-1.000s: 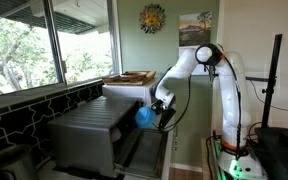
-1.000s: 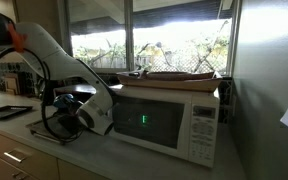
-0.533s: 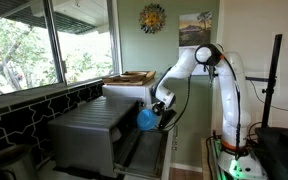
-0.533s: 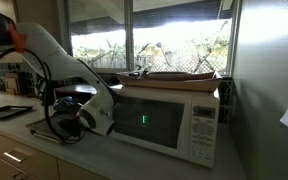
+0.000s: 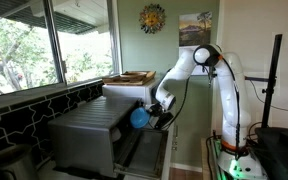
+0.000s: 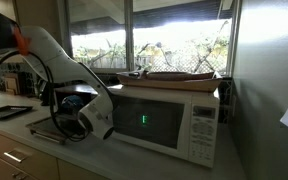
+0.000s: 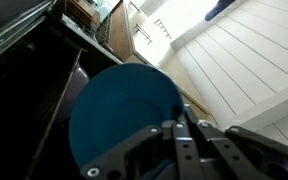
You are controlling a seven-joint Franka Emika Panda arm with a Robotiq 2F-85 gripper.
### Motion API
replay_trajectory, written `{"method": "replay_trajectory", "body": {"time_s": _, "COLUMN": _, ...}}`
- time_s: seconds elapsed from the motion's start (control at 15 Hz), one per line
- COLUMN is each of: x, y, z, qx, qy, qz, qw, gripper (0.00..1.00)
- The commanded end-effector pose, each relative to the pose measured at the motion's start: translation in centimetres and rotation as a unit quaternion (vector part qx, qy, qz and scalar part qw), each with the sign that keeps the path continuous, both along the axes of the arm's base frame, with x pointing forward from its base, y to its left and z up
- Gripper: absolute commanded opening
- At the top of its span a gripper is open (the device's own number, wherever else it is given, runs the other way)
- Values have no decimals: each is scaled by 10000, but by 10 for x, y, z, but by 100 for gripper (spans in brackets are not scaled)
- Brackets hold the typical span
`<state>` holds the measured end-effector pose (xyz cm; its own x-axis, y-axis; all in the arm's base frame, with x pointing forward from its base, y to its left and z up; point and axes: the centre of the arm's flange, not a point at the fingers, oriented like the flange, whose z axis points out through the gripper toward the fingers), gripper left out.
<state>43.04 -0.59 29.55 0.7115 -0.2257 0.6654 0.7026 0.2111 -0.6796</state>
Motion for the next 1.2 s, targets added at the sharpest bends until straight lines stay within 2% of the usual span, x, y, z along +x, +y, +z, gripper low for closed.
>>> {"method": "replay_trajectory", "body": {"time_s": 0.0, "x": -1, "y": 9, "z": -9, "qx": 147, "qy": -68, "qz": -499, "qw": 9986, "gripper": 1}}
{"method": "replay_trajectory", "body": {"time_s": 0.33, "x": 5, "y": 13, "z": -21, "qx": 493, "qy": 58, "qz": -793, "qw": 9956, "gripper": 1}}
{"method": "replay_trajectory", "body": {"time_s": 0.73, "x": 10, "y": 11, "z": -25, "qx": 333, "qy": 147, "qz": -1150, "qw": 9927, "gripper": 1}}
{"method": "replay_trajectory", "body": {"time_s": 0.8, "x": 11, "y": 11, "z": -24, "qx": 289, "qy": 185, "qz": -1196, "qw": 9922, "gripper": 9}}
{"method": "replay_trajectory", "body": {"time_s": 0.87, "x": 12, "y": 10, "z": -21, "qx": 250, "qy": 230, "qz": -1234, "qw": 9918, "gripper": 30}}
{"method": "replay_trajectory", "body": {"time_s": 1.13, "x": 13, "y": 13, "z": -11, "qx": 104, "qy": 445, "qz": -1382, "qw": 9893, "gripper": 59}}
